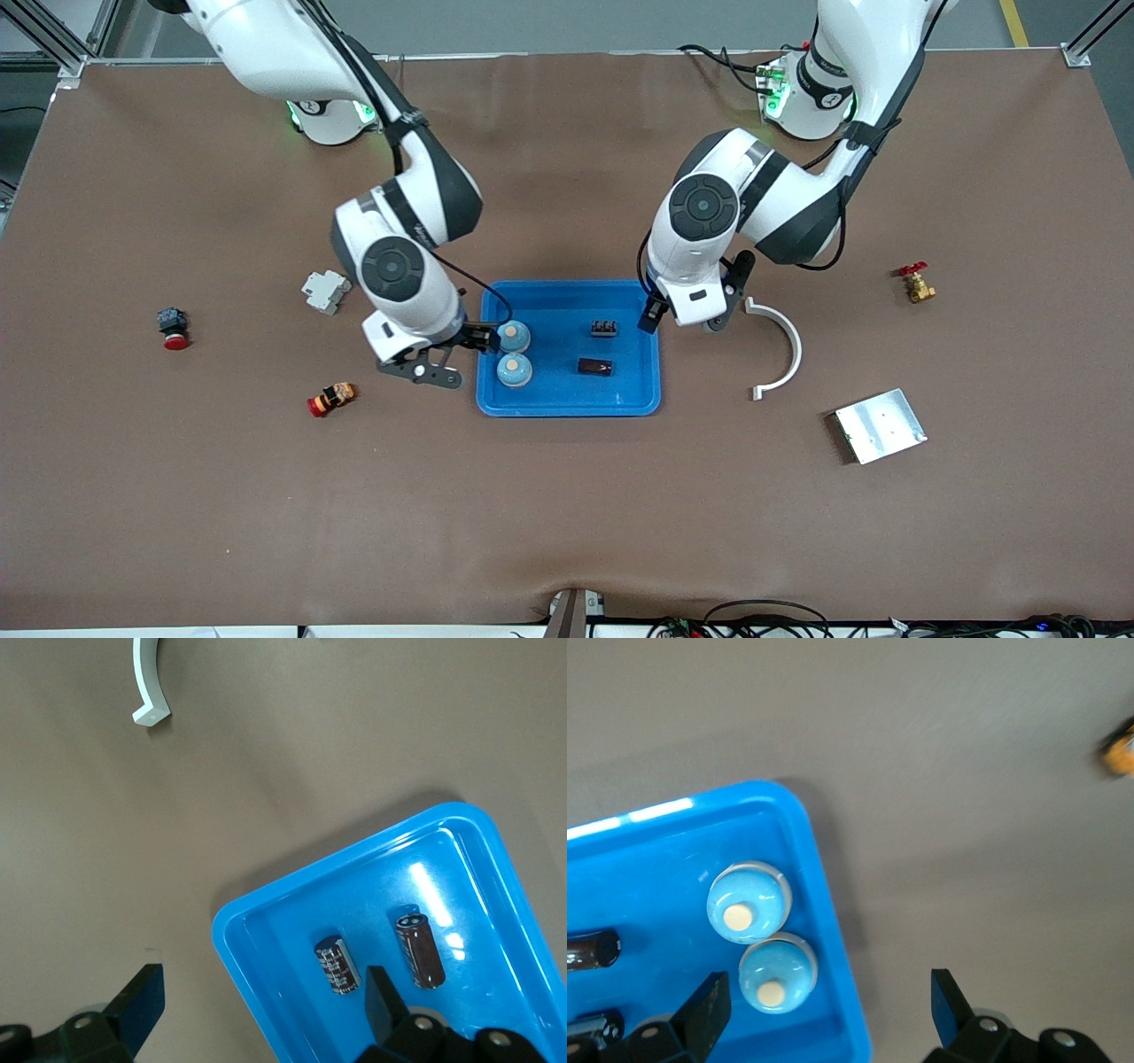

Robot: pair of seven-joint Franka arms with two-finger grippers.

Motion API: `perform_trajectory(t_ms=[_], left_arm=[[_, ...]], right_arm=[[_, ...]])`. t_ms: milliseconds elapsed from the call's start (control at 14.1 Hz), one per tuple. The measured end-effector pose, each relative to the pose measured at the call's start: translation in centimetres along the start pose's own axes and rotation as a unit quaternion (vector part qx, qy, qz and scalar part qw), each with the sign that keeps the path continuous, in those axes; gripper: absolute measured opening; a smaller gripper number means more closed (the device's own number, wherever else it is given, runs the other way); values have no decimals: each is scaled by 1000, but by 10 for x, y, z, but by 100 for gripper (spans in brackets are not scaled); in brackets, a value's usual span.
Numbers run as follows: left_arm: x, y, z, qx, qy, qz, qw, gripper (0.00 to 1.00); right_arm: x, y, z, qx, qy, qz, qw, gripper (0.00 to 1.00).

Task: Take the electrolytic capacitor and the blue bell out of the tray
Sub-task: 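Grasp a blue bell with the right gripper while the left gripper grasps a capacitor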

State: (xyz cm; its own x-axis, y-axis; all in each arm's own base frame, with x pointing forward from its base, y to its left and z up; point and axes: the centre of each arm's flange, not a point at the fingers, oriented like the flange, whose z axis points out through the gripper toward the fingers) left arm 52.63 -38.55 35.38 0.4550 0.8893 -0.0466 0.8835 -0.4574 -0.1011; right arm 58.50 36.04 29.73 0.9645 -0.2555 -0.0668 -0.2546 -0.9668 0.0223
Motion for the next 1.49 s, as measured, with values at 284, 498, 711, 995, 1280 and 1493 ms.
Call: perform_trajectory(t_ms=[284,498,711,995,1280,1493], left_arm=[[-2,1,-4,-3,-1,-24,1000,100],[-17,4,12,-2,-6,-56,998,100],[-23,14,33,-6,-17,-103,995,100],[-27,29,49,-8,-12,-140,990,100],[-46,36,85,-11,-14,-157,988,100],[-56,41,104,-14,-12,-157,987,100]], right_arm=[[-19,-22,32,-5,-3,19,1000,100],[-16,-24,39,6,7,27,1000,100],[-19,-27,56,6,5,26,1000,100],[-40,-38,81,15,13,12,1000,100],[-54,-48,84,14,11,8,1000,100],[-56,-46,97,8,7,10,1000,100]])
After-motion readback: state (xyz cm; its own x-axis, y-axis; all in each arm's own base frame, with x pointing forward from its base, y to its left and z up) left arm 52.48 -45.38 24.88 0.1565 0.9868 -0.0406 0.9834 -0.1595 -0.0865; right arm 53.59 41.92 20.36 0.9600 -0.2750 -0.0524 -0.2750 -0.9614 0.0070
